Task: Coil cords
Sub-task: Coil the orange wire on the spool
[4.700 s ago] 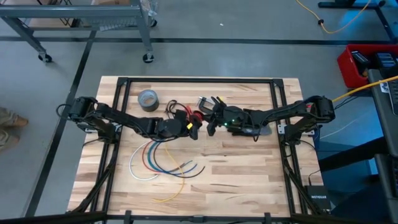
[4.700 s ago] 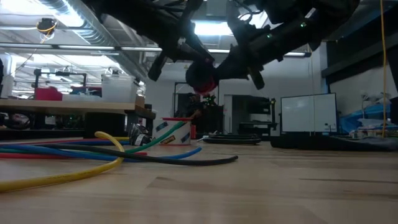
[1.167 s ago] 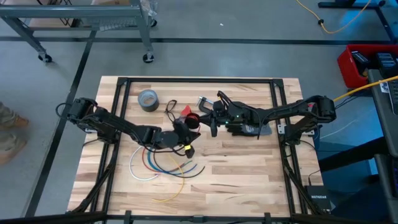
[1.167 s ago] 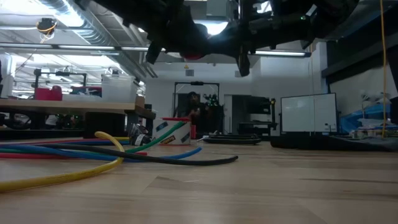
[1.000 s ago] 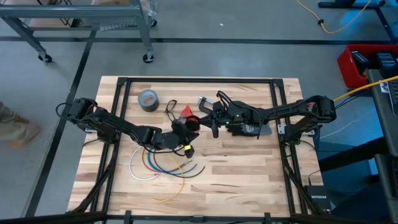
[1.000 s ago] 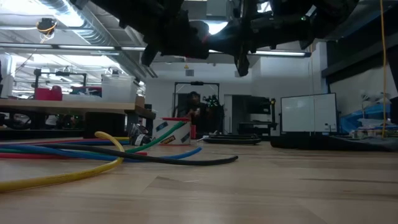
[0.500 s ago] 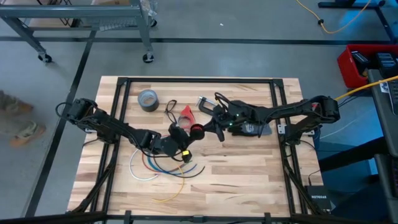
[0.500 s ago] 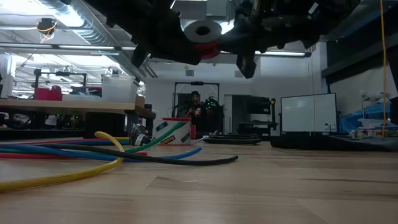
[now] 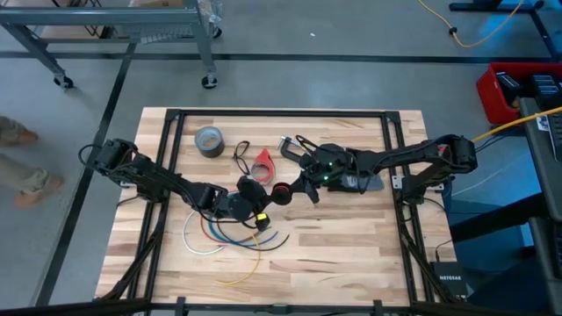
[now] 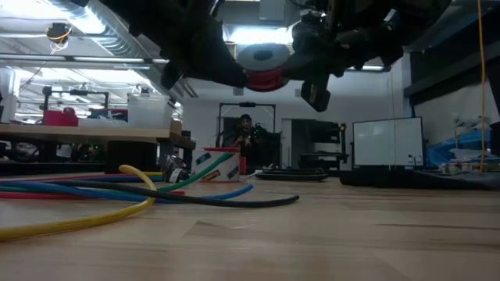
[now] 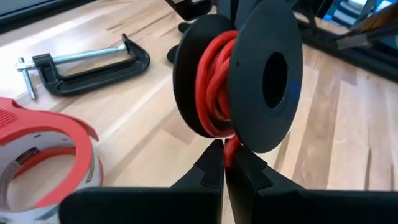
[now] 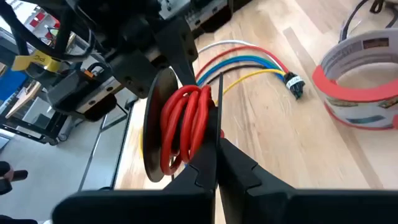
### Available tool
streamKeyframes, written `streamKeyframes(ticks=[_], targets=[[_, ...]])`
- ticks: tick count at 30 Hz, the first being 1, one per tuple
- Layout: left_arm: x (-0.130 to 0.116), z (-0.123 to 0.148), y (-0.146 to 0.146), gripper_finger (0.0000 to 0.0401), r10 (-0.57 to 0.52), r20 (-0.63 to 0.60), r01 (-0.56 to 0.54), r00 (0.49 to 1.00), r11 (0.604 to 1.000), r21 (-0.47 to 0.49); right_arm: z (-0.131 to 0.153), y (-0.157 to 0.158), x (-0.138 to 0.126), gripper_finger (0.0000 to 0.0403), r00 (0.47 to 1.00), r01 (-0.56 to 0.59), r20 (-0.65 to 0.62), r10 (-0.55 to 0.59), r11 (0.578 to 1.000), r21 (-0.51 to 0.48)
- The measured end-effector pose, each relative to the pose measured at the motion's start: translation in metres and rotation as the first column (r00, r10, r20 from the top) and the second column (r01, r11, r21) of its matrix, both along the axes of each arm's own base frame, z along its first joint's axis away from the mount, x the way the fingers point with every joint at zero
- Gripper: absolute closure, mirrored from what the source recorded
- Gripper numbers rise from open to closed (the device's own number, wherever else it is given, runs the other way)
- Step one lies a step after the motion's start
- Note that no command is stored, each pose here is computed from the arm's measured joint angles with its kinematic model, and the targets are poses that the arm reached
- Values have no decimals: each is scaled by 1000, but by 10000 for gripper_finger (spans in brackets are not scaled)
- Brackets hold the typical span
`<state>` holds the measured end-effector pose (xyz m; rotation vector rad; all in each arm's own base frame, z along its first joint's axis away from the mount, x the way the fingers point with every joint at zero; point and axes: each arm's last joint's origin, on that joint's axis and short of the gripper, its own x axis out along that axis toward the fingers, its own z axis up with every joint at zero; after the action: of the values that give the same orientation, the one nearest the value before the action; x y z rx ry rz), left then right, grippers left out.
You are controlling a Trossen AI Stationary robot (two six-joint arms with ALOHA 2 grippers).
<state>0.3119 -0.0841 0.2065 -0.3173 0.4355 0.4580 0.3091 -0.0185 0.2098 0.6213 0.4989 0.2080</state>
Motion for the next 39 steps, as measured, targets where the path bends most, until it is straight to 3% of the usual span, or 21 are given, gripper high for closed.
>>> streamKeyframes(ticks=[10, 22, 30, 39], targets=[[-2, -3, 0, 401, -13, -49, 14, 999, 1000, 27, -19, 6, 6, 398, 998, -31, -63, 31, 999, 11], [-5, -9, -6, 401, -56, -67, 44, 996, 985, -167, -43, 22, 15, 398, 990, -56, -128, 59, 998, 28], [1, -41, -18, 401, -69, -140, 28, 988, 960, -278, -75, 40, 24, 398, 979, -71, -188, 84, 995, 73], [6, -67, -24, 401, -61, -193, 4, 979, 959, -282, -99, 50, 27, 398, 966, -75, -243, 88, 995, 59]])
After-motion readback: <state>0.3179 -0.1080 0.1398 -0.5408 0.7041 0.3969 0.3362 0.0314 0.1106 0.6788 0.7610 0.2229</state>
